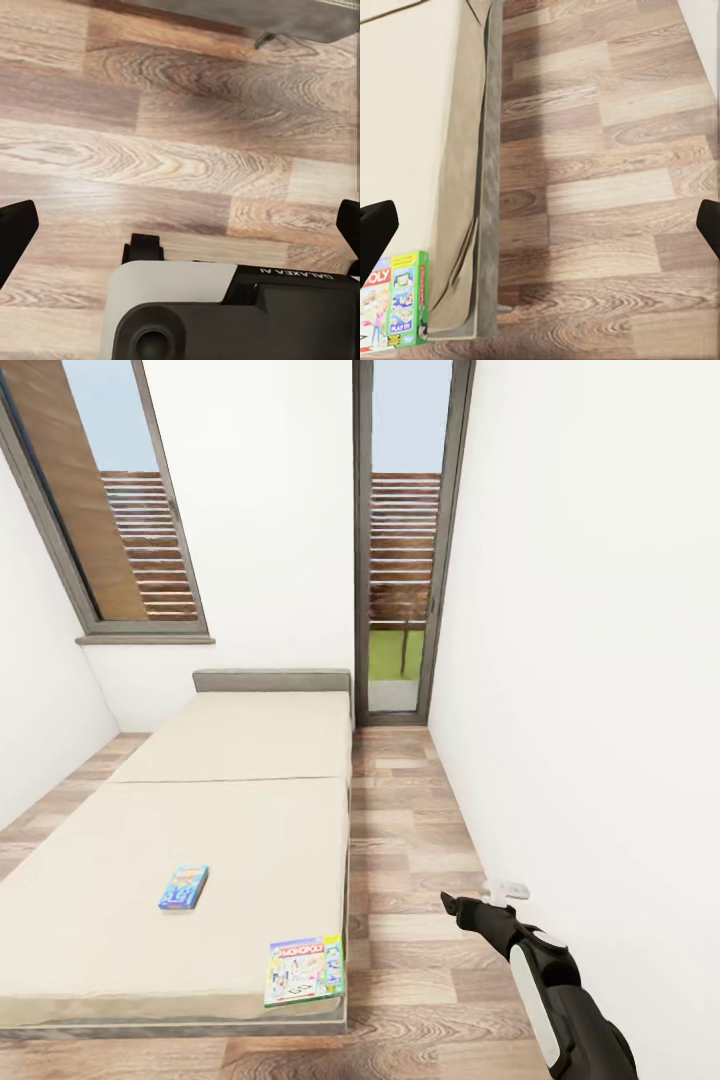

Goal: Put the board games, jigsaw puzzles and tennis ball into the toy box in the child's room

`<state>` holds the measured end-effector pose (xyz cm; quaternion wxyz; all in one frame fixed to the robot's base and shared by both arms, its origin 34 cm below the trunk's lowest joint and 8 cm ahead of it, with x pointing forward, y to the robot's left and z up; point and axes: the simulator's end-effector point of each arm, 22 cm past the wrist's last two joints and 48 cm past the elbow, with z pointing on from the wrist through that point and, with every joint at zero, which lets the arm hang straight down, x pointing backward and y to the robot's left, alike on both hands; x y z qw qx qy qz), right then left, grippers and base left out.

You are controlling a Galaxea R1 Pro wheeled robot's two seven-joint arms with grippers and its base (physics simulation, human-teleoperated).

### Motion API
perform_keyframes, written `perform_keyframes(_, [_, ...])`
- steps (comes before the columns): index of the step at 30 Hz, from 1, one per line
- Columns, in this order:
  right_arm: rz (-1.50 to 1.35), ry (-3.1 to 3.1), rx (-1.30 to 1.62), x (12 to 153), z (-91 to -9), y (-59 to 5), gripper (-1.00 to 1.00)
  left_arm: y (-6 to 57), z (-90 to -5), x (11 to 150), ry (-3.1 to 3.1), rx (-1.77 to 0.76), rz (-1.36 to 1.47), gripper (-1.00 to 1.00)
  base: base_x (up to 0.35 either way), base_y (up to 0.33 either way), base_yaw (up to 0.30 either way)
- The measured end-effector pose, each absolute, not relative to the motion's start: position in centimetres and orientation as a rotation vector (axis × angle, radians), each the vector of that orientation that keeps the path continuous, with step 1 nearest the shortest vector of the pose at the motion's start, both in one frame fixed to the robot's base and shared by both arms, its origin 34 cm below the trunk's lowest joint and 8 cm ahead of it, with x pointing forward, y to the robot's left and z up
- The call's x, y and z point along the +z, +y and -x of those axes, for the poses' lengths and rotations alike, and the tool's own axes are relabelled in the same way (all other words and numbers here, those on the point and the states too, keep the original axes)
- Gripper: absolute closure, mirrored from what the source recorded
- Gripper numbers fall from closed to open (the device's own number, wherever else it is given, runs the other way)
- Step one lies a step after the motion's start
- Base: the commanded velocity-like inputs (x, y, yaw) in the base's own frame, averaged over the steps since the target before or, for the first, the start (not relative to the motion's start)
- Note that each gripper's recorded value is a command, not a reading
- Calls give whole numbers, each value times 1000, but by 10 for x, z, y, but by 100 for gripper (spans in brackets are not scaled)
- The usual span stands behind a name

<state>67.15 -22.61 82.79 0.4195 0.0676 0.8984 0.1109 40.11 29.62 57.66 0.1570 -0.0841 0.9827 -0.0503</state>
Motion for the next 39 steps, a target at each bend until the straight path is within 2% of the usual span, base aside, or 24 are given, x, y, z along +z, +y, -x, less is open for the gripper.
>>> perform_keyframes(39, [-169, 2249, 288, 828, -672, -222, -100, 297, -401, 577, 2810, -148, 255, -100, 14, -85, -1])
